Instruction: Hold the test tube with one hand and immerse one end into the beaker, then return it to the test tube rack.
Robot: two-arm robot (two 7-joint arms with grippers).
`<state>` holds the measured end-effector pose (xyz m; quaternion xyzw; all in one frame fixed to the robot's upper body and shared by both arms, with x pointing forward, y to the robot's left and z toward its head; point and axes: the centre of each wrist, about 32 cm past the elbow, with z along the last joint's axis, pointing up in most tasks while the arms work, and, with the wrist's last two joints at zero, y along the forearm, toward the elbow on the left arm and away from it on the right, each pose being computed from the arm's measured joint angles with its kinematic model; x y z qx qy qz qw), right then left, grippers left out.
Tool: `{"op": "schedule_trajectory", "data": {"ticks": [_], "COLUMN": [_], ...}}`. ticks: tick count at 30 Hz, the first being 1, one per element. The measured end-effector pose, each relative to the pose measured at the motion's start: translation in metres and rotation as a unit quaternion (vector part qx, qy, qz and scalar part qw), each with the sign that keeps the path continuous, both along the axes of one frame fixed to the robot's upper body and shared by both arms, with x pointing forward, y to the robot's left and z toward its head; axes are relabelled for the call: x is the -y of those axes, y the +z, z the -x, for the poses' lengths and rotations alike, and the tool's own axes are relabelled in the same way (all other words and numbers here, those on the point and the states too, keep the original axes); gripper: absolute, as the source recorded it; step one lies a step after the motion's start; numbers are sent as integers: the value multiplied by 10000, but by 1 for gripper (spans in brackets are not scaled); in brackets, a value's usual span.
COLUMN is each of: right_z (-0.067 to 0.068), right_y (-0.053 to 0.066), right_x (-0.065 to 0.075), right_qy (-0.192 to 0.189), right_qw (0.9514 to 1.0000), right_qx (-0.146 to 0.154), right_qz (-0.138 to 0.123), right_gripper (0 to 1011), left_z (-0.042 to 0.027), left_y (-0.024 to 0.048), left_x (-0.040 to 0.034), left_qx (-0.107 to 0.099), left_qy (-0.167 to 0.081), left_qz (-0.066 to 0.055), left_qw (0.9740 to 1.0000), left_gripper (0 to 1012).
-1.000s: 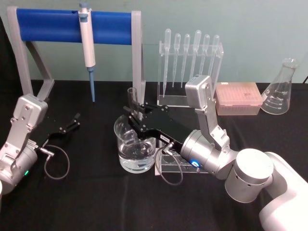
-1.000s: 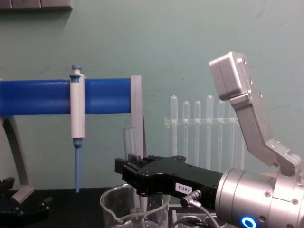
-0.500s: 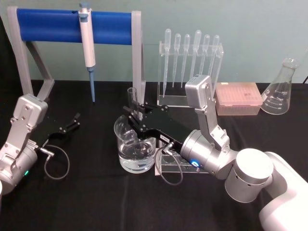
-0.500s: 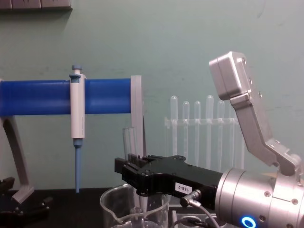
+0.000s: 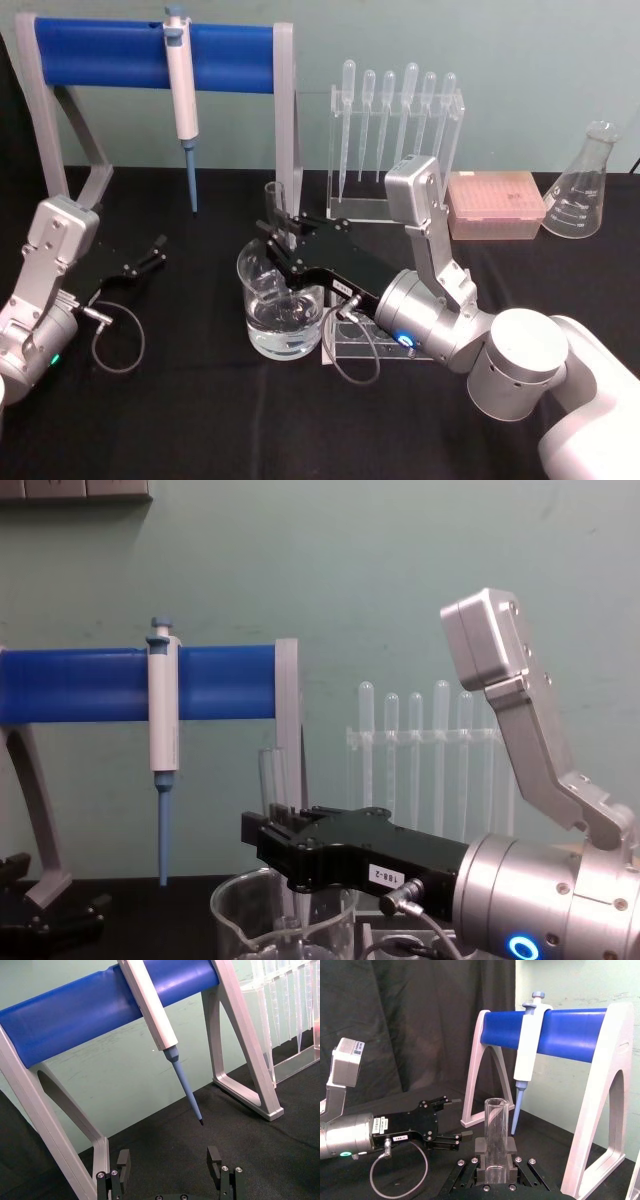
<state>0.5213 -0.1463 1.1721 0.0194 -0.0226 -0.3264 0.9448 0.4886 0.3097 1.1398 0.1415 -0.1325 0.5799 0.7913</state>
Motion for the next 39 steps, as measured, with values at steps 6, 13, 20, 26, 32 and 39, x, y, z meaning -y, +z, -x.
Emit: {"op": "schedule_trajectory", "data": {"ticks": [6,13,20,26,32,39], "right_z": [0,0,0,0,0,0], "right_y": [0,0,0,0,0,0], "right_x": [0,0,0,0,0,0], "right_qy": [0,0,0,0,0,0], "right_qw": [10000,10000,10000,10000,10000,10000], "right_qx": [0,1,0,1,0,1], "right_qz": [0,0,0,1,0,0], "right_gripper": [227,227,226,227,227,227], "left_z": [0,0,0,0,0,0], "left_y": [0,0,0,0,0,0], "left_x": [0,0,0,0,0,0], "left_qx": [-1,0,0,0,0,-1], "left_qy": [0,0,0,0,0,0], "left_qz": [0,0,0,0,0,0], "left_qw": [10000,10000,10000,10000,10000,10000], "left_gripper": [1000,1000,1000,1000,1000,1000]}}
